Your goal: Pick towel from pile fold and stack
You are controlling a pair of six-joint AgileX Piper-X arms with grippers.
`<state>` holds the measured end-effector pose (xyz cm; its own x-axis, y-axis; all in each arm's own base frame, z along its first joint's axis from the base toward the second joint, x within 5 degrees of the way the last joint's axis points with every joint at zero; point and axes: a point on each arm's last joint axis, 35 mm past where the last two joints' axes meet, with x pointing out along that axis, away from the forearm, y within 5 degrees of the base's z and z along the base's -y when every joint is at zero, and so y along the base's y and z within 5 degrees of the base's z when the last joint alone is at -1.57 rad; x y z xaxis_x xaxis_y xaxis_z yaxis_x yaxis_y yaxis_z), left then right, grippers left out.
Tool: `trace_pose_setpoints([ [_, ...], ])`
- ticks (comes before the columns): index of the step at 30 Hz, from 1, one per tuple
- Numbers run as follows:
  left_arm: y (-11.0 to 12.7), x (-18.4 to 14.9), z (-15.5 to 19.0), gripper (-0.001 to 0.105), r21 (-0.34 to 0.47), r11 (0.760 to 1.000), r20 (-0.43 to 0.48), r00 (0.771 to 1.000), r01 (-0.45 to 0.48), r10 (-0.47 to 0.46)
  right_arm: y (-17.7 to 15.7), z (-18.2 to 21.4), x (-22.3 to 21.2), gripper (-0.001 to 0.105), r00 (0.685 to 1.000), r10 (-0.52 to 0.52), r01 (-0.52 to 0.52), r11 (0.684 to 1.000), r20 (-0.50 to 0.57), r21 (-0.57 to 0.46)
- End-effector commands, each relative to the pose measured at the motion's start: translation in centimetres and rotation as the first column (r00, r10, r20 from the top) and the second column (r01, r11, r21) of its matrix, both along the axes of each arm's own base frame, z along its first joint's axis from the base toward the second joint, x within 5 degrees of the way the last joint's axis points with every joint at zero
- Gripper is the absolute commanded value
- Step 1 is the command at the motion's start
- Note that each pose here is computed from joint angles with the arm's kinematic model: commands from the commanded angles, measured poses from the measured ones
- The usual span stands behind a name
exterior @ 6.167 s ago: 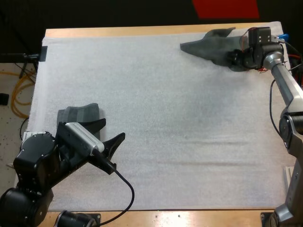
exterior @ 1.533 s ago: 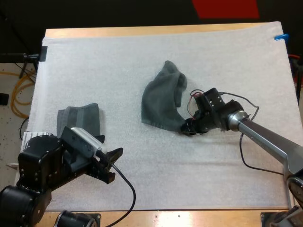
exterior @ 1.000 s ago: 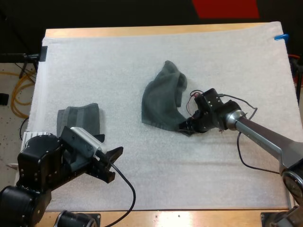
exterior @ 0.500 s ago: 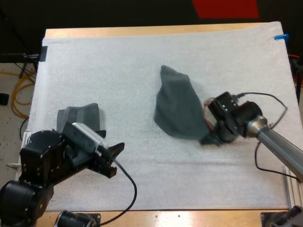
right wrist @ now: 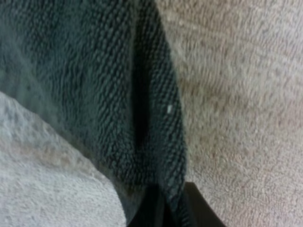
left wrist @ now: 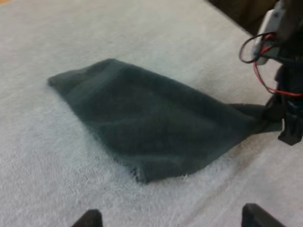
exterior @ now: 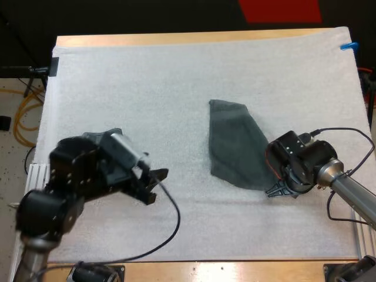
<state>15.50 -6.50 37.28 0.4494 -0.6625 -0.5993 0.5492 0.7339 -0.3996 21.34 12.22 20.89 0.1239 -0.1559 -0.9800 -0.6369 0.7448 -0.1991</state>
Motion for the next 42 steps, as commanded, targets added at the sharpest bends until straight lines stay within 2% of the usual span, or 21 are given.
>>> trace_pose_setpoints([
  [1,-0.6,0.7,-0.1,0.058,-0.014,0.999,0.009,0.999,0.036,-0.036,0.0,0.2,0.1,0.000,1.000,-0.009,0.009,1.000,0.023,0.010],
  [3,-1.6,1.6,-0.6,0.058,-0.010,0.997,-0.004,0.998,0.070,-0.071,0.0,0.2,0.2,0.000,1.000,-0.009,0.009,1.000,0.026,0.014],
  [8,-5.0,4.9,-3.9,0.058,0.023,0.987,-0.111,0.981,0.160,-0.157,0.0,0.2,0.2,0.000,1.000,-0.009,0.009,1.000,0.024,0.013],
  [14,-7.8,8.2,-9.0,0.058,0.070,0.978,-0.267,0.948,0.199,-0.174,0.0,0.2,0.2,0.000,1.000,-0.009,0.009,1.000,0.024,0.013],
  [19,-9.3,10.7,-12.9,0.058,0.079,0.978,-0.339,0.928,0.193,-0.156,0.0,0.2,0.2,0.000,1.000,-0.009,0.009,1.000,0.024,0.013],
  [24,-10.3,12.5,-16.3,0.058,0.053,0.982,-0.404,0.903,0.183,-0.146,0.0,0.2,0.2,0.000,1.000,-0.009,0.009,1.000,0.024,0.013],
  [26,-10.6,13.0,-17.7,0.058,0.038,0.984,-0.439,0.887,0.176,-0.142,0.0,0.2,0.2,0.000,1.000,-0.009,0.009,1.000,0.024,0.013],
  [29,-11.1,13.4,-19.2,0.058,-0.023,0.980,-0.474,0.861,0.199,-0.186,0.0,0.2,0.2,0.000,1.000,-0.009,0.009,1.000,0.024,0.013],
  [35,-12.1,13.9,-22.1,0.058,-0.026,0.988,-0.560,0.816,0.154,-0.142,0.0,0.2,0.2,0.000,1.000,-0.009,0.009,1.000,0.024,0.013],
  [38,-12.8,13.8,-23.1,0.058,-0.058,0.985,-0.583,0.796,0.163,-0.166,0.0,0.2,0.2,0.000,1.000,-0.009,0.009,1.000,0.023,0.015],
  [42,-13.8,13.8,-23.8,0.057,-0.089,0.982,-0.592,0.784,0.166,-0.186,0.0,0.2,0.2,0.000,1.000,-0.009,0.009,1.000,0.023,0.015],
])
